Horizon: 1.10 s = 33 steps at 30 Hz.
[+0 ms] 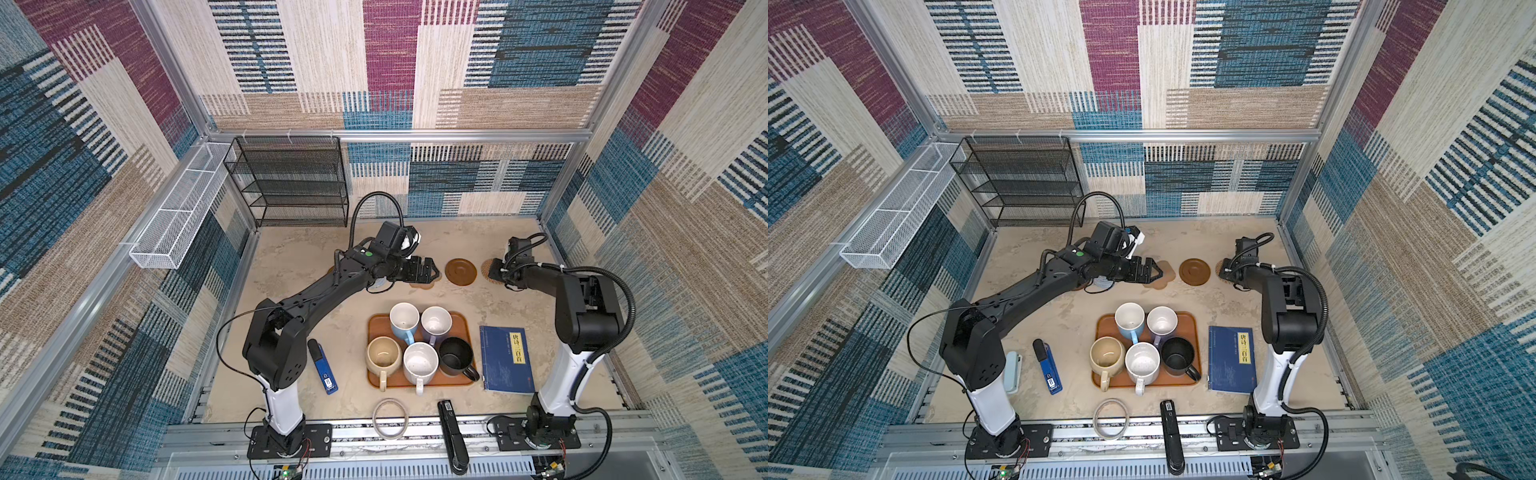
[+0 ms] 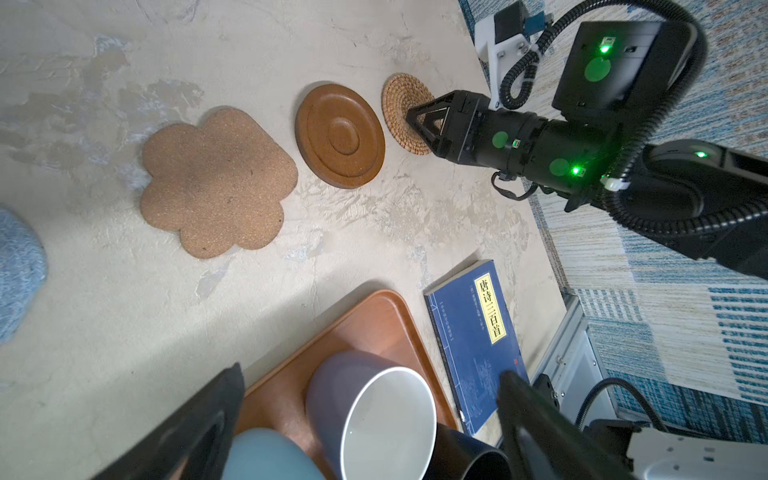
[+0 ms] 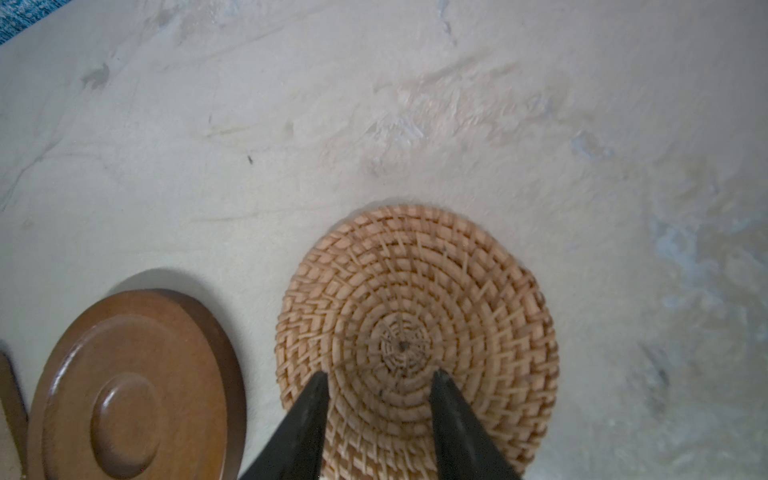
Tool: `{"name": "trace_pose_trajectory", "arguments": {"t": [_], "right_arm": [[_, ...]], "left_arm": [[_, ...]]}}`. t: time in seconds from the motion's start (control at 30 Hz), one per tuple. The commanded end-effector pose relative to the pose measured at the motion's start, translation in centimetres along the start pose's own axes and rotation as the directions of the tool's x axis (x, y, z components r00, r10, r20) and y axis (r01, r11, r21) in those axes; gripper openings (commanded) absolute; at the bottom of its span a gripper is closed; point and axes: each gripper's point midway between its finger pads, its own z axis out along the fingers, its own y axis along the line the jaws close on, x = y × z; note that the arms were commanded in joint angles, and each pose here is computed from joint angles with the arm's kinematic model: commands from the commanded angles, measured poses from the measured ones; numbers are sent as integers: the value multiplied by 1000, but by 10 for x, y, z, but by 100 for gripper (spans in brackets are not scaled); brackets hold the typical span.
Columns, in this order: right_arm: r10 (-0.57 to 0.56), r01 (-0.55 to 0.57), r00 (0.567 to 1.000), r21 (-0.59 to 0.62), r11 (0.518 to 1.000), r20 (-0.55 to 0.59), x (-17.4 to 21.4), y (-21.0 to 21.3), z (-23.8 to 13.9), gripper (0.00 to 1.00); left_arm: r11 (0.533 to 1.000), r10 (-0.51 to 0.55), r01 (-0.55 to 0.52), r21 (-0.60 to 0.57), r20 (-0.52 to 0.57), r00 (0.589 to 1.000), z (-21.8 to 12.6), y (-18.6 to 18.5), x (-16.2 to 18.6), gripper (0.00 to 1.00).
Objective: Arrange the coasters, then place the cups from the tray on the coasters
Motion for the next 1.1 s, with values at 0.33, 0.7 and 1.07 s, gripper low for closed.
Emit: {"name": "trace_pose_trajectory", "arguments": {"t": [0.33, 0.7, 1.07], "right_arm": [[-1, 2, 999, 18, 1000, -49, 13, 1, -16, 48], [-38, 48, 993, -92, 995, 111, -16, 38, -69, 100], [-45, 124, 967, -310, 942, 251, -21, 88, -167, 100]], "left_arm": [[1000, 10, -9, -24, 26, 1000, -11, 1, -2, 98], [998, 25, -20, -55, 87, 996, -52, -1, 4, 99], [989, -6, 25, -145, 132, 991, -107, 14, 40, 99]]}}
